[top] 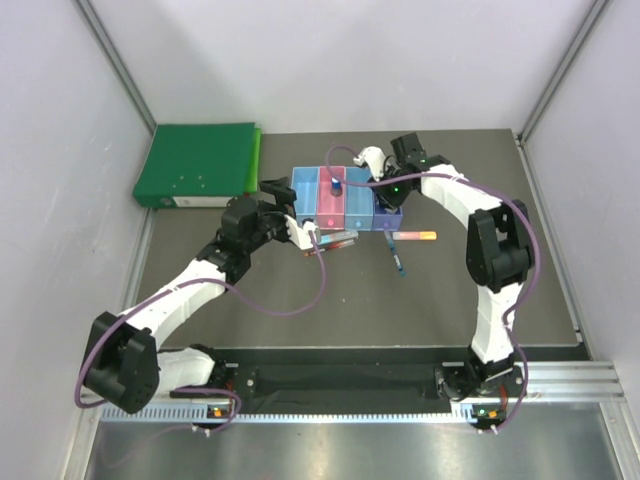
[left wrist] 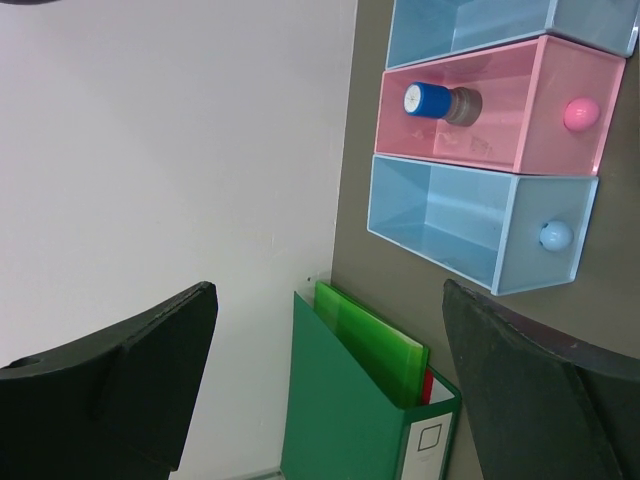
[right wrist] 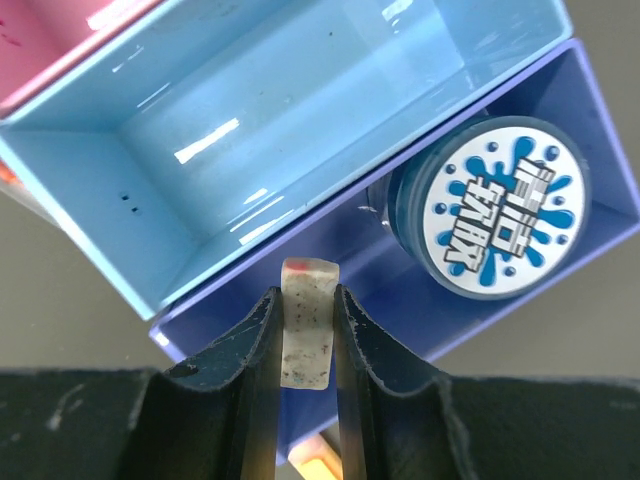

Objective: Sort the stationery into containers
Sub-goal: Place the stationery in the storage box, then pick up the pen from the center of the board.

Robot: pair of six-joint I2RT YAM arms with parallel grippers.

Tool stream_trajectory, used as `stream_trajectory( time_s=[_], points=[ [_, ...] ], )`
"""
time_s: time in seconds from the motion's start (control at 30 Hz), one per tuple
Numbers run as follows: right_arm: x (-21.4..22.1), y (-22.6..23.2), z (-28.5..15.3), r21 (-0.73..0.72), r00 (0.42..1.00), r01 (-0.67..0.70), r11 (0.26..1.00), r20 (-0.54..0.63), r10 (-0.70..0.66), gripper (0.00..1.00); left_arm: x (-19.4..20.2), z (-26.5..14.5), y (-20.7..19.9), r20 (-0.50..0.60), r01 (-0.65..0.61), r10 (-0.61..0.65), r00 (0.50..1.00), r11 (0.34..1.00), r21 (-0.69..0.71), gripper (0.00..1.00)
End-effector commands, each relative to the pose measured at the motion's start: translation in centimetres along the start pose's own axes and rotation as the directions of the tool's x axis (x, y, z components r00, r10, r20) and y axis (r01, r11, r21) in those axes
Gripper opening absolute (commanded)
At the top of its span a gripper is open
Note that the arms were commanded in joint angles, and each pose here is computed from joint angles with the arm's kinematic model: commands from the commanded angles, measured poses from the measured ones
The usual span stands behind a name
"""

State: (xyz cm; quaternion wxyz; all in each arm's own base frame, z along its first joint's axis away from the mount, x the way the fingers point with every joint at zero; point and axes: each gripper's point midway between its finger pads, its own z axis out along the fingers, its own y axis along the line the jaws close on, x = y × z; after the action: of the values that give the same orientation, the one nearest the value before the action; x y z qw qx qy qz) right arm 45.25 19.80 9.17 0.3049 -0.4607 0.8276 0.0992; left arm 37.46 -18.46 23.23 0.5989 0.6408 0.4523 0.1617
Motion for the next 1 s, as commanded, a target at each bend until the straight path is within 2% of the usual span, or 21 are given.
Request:
stream_trajectory(
  time_s=[0.0,0.23,0.47,0.57,0.7,0.8,0.97],
  points=[
    [-2.9,-0.8,0.2,0.031,0.997,0.017,0.999,0.076,-0.02,0.2,-0.5,0.1,1.5,0.03,0.007,-0.006,1.0,0.999,-0.048,0.99],
    [-3.1,-0.8,-0.1,0.037,0.996,0.018,0.999,0.082,-0.021,0.33,-0.3,0.2,1.4,0.032,0.006,-0.004,0.999,0.999,-0.04,0.99],
    [-4.0,-1.0,-1.4,0.047,0.994,0.023,0.999,0.102,-0.028,0.36,-0.4,0.2,1.7,0.038,0.001,0.0,0.999,0.999,-0.045,0.99],
    [-4.7,-1.2,-2.8,0.065,0.993,0.03,0.997,0.112,-0.037,0.36,-0.6,0.2,1.9,0.044,0.001,0.001,0.999,0.999,-0.048,0.99],
    [-6.3,-1.4,-7.7,0.111,0.984,0.077,0.991,0.154,-0.093,0.37,-0.6,-0.1,1.9,0.04,0.002,-0.001,0.999,0.999,-0.046,0.99],
    [-5.5,-1.1,-10.7,0.114,0.978,0.138,0.984,0.138,-0.153,0.38,-0.7,-0.3,1.9,0.043,-0.001,0.003,0.999,0.999,-0.05,0.99],
    [-0.6,-0.9,-13.2,0.094,0.972,0.221,0.971,0.056,-0.226,0.41,-0.7,-0.4,1.8,0.041,0.001,0.001,0.999,0.999,-0.044,0.99]
  ],
)
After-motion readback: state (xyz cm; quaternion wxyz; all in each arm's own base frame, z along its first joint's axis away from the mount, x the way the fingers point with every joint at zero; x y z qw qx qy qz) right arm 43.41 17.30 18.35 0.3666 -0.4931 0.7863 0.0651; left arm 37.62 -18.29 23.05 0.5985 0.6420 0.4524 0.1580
